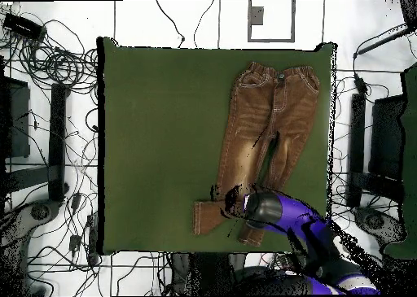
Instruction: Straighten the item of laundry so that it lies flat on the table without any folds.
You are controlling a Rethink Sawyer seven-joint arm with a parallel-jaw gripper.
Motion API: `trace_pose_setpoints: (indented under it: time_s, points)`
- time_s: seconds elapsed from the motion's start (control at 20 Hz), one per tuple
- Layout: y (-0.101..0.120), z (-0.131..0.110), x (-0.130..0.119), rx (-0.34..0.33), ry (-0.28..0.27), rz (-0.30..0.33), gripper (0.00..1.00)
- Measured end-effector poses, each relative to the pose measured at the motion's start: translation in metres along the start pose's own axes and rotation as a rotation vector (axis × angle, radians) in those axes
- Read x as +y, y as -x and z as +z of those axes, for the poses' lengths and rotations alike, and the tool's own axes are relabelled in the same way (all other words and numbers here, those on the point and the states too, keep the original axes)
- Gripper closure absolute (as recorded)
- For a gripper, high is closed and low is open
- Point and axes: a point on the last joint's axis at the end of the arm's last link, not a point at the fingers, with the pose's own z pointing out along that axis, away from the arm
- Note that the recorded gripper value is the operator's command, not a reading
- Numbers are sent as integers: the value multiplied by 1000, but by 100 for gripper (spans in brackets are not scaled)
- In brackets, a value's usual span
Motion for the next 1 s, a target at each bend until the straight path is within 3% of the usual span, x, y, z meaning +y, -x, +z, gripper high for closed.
trace_pose_setpoints:
  time_s: [0.45, 1.0]
  points:
    - [-2, -15, -6, -11, -40, -2, 0]
    - [21, -71, -13, -105, -99, -12, 0]
